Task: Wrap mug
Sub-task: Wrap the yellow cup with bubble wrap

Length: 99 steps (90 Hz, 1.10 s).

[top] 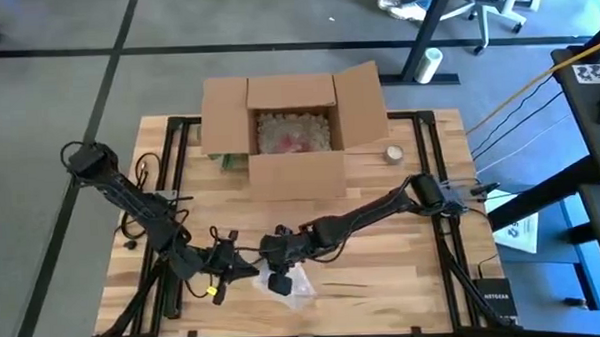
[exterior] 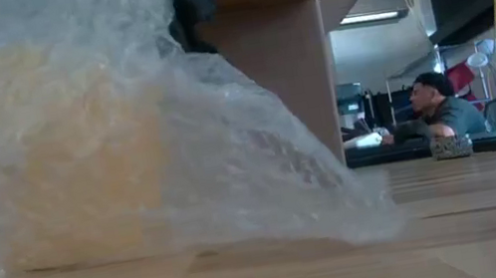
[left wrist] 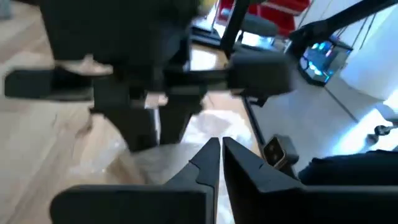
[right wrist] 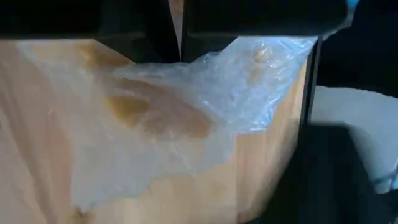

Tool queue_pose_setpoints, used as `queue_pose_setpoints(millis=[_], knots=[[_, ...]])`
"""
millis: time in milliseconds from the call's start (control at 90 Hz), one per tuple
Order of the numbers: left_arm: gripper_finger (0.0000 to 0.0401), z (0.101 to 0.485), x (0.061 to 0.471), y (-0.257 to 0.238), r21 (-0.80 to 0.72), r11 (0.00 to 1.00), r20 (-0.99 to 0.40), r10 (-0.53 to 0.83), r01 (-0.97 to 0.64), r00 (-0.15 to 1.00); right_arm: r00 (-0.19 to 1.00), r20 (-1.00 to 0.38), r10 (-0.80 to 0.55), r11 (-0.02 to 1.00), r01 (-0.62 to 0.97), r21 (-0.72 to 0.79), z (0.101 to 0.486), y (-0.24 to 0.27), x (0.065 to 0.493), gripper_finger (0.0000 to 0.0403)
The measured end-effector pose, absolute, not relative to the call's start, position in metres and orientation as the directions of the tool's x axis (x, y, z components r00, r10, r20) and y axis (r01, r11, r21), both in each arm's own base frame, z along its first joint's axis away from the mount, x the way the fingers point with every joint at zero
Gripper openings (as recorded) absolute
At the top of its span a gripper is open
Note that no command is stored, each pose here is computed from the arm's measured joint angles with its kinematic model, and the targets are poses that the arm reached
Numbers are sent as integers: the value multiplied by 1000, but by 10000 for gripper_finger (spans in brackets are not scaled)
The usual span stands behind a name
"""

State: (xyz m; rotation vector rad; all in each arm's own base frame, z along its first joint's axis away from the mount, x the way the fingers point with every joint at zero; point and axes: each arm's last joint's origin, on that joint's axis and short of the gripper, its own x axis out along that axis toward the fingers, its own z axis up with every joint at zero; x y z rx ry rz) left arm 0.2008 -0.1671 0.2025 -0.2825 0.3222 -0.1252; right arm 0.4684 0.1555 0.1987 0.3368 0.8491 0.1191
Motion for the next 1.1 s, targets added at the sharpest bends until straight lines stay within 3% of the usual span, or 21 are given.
queue_pose_setpoints(millis=[378,689,867,1100], knots=[[1,174,223,-164,-394,917,-419,-248,71,874,623,-752,214,951,44,307,204,152,467,0],[0,207,247,-155,-235,971,-656,-195,48,729,580,-796,172,961,80,265,239,153,441,0],[0,224,258,-145,-190,976,-706,-212,107,676,533,-832,152,966,98,239,258,159,420,0],[0,209,267,-131,-222,970,-797,-238,98,556,430,-902,34,982,155,111,246,181,393,0]])
